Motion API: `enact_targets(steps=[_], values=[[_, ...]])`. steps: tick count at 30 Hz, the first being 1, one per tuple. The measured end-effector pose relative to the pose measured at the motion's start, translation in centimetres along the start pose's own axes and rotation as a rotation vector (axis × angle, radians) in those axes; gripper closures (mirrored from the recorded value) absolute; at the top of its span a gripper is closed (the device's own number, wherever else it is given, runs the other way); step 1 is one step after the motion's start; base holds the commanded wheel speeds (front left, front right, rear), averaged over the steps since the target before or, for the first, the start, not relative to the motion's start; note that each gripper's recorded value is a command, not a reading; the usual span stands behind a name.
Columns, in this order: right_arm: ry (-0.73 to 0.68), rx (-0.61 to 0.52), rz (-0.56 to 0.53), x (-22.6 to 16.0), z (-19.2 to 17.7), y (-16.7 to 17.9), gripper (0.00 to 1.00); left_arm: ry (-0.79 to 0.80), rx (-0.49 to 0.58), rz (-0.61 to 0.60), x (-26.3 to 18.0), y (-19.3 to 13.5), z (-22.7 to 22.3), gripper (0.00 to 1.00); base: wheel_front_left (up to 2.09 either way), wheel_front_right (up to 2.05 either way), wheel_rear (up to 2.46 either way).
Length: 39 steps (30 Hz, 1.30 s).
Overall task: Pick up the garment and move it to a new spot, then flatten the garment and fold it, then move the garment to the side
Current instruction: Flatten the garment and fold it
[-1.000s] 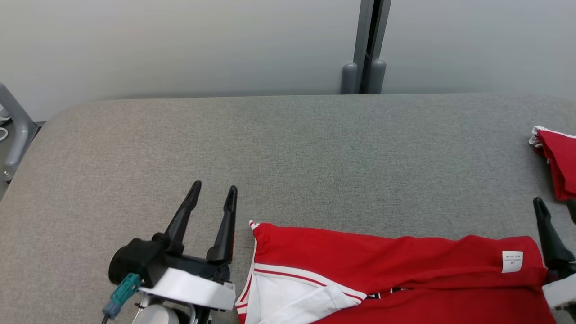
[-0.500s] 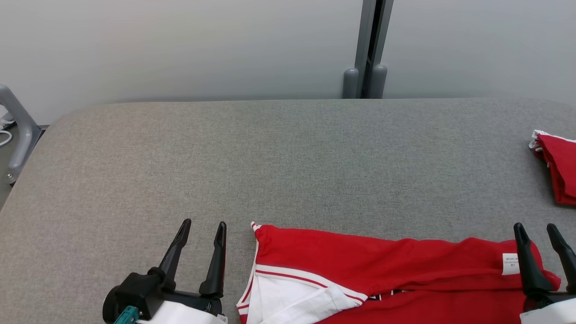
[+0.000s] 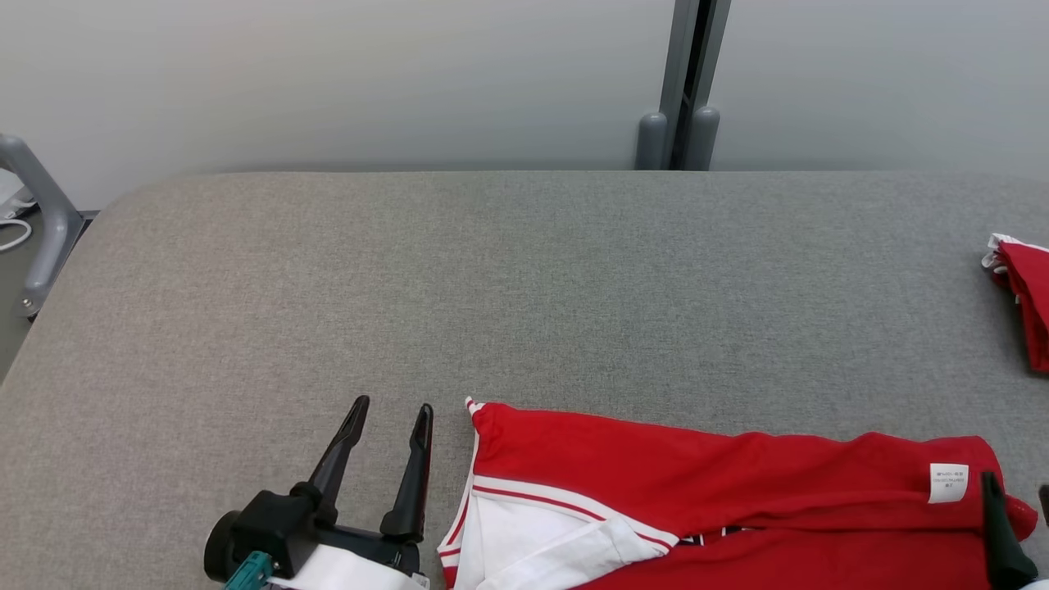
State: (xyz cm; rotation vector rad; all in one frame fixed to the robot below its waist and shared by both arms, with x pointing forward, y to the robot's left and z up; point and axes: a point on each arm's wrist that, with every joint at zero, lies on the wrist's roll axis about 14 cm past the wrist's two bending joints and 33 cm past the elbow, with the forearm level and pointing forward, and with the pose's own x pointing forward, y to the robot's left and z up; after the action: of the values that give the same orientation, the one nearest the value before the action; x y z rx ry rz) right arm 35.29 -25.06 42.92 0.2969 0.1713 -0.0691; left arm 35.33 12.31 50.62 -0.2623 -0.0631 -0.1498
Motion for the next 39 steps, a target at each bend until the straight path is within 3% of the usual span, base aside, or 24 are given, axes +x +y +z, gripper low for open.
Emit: enact_targets(steps=[14, 30, 31, 33, 39], values=[[0.147, 0.126, -0.167, 0.5, -4.8, -3.6, 0.00, 0.036, 0.022, 0.000, 0.1, 0.5, -1.1, 0.00, 0.00, 0.00, 0.00], [0.228, 0.154, -0.126, 1.2, -6.7, -2.0, 0.00, 0.042, 0.037, 0.001, 0.2, 0.7, -1.2, 0.00, 0.00, 0.00, 0.00], [0.229, 0.155, -0.123, 1.3, -6.7, -1.9, 0.42, 0.041, 0.037, 0.001, 0.2, 0.7, -1.2, 0.00, 0.00, 0.00, 0.00], [0.234, 0.151, -0.119, 1.5, -6.8, -1.9, 1.00, 0.040, 0.038, 0.001, 0.4, 0.7, -1.2, 0.00, 0.00, 0.00, 0.00], [0.218, 0.148, -0.116, 2.0, -6.2, -2.0, 1.00, 0.040, 0.036, 0.007, 0.5, 0.8, -1.2, 0.00, 0.00, 0.00, 0.00]])
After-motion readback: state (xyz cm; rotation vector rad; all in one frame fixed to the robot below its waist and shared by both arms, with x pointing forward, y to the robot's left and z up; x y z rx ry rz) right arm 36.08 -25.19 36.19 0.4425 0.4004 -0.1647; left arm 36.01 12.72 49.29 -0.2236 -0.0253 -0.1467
